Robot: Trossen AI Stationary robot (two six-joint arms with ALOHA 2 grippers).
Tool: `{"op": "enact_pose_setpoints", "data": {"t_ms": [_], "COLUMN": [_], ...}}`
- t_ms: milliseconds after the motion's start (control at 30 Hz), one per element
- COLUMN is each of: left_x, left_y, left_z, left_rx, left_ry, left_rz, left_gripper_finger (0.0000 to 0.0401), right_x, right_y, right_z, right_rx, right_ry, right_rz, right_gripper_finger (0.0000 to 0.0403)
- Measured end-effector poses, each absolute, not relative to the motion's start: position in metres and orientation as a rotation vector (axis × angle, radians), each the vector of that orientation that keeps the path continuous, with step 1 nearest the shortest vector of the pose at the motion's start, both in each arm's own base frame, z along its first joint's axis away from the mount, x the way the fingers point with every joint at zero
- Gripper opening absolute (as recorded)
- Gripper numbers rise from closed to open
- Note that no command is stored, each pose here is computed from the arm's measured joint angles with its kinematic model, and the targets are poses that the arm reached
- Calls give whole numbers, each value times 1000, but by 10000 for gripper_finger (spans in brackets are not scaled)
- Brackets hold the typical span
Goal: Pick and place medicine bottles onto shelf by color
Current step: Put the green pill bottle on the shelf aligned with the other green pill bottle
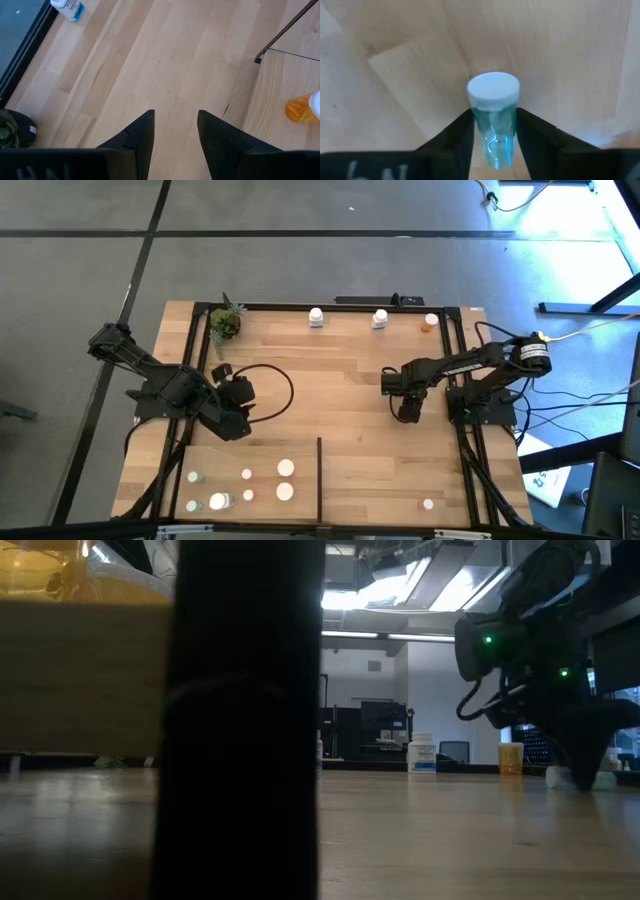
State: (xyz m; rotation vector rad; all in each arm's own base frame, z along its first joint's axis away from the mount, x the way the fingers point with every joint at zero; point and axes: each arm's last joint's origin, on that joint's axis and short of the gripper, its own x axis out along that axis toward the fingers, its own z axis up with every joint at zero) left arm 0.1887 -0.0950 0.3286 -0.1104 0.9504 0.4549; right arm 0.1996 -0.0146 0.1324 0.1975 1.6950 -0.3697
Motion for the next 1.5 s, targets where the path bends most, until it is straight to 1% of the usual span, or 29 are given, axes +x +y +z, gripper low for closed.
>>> {"op": "enact_pose_setpoints", "data": {"t_ms": [133,233,433,867,1000,1167,1333,1500], "left_x": [189,189,189,189,191,198,210,224], "left_y": [-95,-95,-95,-95,-95,-98,-99,-91], "left_z": [329,329,329,329,330,333,339,347], "left_rx": [-110,-110,-110,-102,-97,-17,45,54], "left_ry": [950,950,951,941,904,840,768,680], "left_rz": [455,455,455,465,478,422,343,333], "left_gripper_finger": [142,142,142,142,142,142,142,142], "right_x": [203,207,217,276,291,307,316,321], "right_y": [-15,-16,-16,-16,-11,3,20,35], "right_z": [133,133,136,173,191,212,225,235], "right_rx": [198,194,188,100,24,-73,-162,-211], "right_ry": [1661,1611,1541,1078,952,804,641,527], "right_rz": [-369,-372,-373,-287,-295,-317,-314,-282], "right_gripper_finger": [104,92,96,96,96,96,97,97]}}
